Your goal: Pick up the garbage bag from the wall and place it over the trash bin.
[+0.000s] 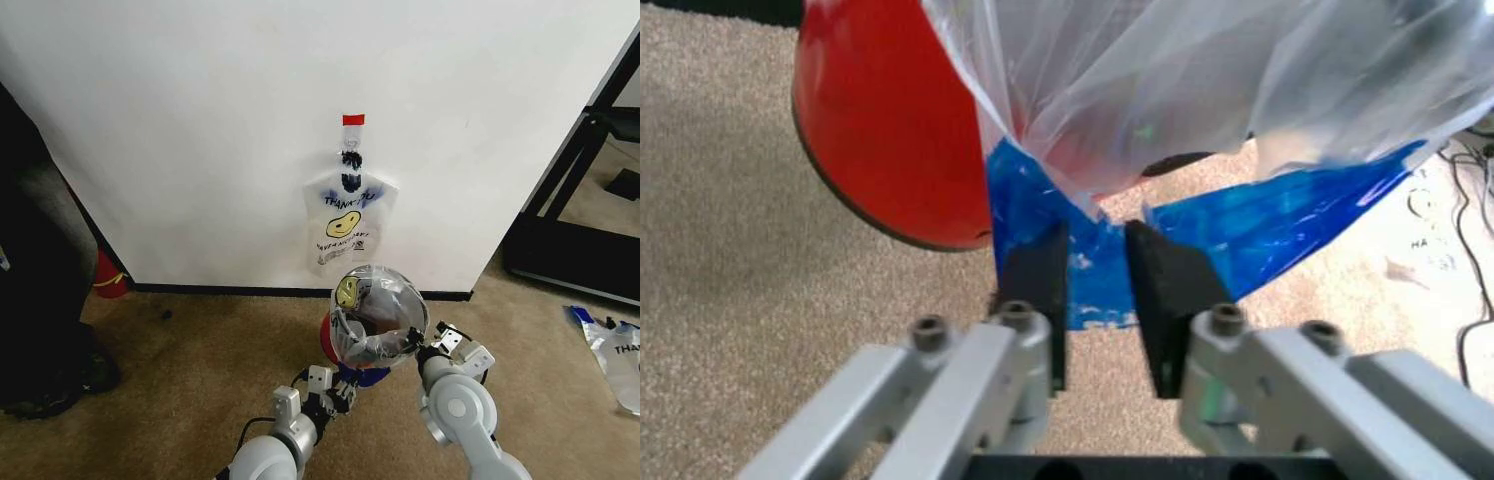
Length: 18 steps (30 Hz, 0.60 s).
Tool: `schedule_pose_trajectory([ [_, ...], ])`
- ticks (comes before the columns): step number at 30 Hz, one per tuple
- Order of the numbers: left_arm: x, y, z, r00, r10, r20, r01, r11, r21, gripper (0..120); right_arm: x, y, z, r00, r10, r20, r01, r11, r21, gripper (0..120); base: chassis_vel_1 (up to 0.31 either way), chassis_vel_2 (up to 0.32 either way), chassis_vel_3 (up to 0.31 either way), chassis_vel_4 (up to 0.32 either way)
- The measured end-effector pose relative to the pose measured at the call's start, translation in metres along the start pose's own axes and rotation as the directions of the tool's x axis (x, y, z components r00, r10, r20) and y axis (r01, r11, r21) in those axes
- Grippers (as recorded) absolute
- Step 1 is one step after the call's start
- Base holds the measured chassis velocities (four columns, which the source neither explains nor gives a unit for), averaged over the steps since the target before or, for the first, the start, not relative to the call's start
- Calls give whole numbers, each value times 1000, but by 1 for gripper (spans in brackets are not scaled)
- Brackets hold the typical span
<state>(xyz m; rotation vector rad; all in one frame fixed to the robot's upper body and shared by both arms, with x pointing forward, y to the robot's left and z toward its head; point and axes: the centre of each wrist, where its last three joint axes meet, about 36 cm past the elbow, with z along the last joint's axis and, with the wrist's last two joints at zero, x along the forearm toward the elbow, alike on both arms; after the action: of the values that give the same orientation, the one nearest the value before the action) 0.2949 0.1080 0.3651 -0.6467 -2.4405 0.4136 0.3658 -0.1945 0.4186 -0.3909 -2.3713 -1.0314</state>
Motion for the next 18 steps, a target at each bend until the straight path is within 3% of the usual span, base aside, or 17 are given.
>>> schedule_pose_trajectory([
  [3, -1, 1, 0, 1000, -4, 4, 4, 1000, 1, 1, 0, 0, 0, 1000, -2, 0, 2, 1000, 0, 0, 0, 0, 0, 0],
  [18, -5, 4, 13, 999, -11, 43, 12, 1000, -22, 0, 3, 1, 0, 1000, -8, -18, 7, 999, -49, 0, 0, 0, 0, 0],
])
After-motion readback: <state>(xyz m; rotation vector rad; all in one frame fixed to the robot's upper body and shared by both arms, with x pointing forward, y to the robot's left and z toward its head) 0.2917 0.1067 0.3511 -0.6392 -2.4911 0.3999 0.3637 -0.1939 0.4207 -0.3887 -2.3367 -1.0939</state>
